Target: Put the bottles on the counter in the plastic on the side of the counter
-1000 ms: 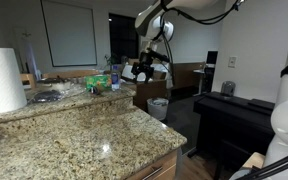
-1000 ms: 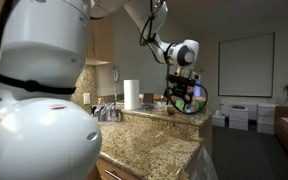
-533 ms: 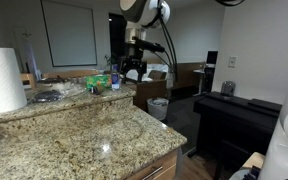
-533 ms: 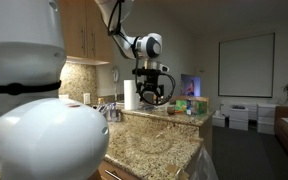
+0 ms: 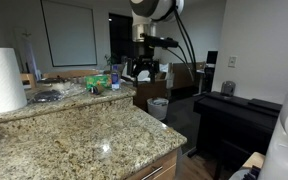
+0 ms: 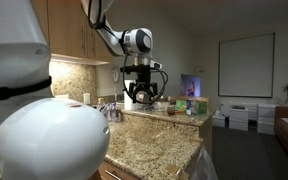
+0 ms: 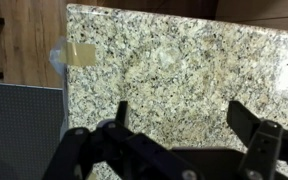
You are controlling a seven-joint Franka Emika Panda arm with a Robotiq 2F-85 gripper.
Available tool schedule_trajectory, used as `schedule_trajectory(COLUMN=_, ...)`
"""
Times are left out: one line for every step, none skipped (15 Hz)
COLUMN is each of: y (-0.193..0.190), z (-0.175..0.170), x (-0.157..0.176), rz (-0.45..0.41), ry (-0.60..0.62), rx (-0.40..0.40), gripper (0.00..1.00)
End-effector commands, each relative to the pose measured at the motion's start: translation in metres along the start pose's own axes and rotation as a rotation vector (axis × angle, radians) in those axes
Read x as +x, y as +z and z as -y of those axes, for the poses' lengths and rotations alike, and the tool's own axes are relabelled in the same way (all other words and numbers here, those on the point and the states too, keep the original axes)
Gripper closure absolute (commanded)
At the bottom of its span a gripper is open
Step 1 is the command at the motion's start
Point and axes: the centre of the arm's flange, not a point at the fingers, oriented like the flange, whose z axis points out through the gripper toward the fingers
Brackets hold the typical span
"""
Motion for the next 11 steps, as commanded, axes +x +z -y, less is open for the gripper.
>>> schedule_trajectory(y=-0.0002, z=-0.0009, x=-0.0041, rz=-0.002, ry=0.001, rx=-0.001, gripper=0.0)
schedule_trajectory(y=-0.0005, z=-0.0013, x=-0.0065, rz=-0.003, ry=0.002, rx=-0.002, gripper=0.0)
schedule_trajectory(y=-0.0012, z=-0.0014, x=-0.0074, rz=-0.005, ry=0.002, rx=-0.002, gripper=0.0)
schedule_trajectory(y=-0.0014, z=-0.0014, x=-0.0076, rz=-0.006, ry=0.002, rx=-0.002, gripper=0.0)
schedule_trajectory(y=-0.0014, z=-0.0015, x=-0.0076, rz=-0.006, ry=0.002, rx=-0.002, gripper=0.0)
schedule_trajectory(y=-0.0013, z=-0.0015, x=-0.0077, rz=-0.006, ry=0.002, rx=-0.002, gripper=0.0)
schedule_trajectory(y=-0.0013, z=-0.0015, x=-0.0077, rz=-0.006, ry=0.002, rx=-0.002, gripper=0.0)
schedule_trajectory(y=-0.0013, z=-0.0015, x=-0.0077, rz=-0.006, ry=0.002, rx=-0.002, gripper=0.0)
schedule_trajectory(y=-0.0013, z=-0.0015, x=-0.0077, rz=-0.006, ry=0.002, rx=-0.002, gripper=0.0)
schedule_trajectory(y=-0.0013, z=-0.0015, x=-0.0077, rz=-0.006, ry=0.002, rx=-0.002, gripper=0.0)
schedule_trajectory(y=-0.0013, z=-0.0015, x=-0.0077, rz=-0.006, ry=0.002, rx=-0.002, gripper=0.0)
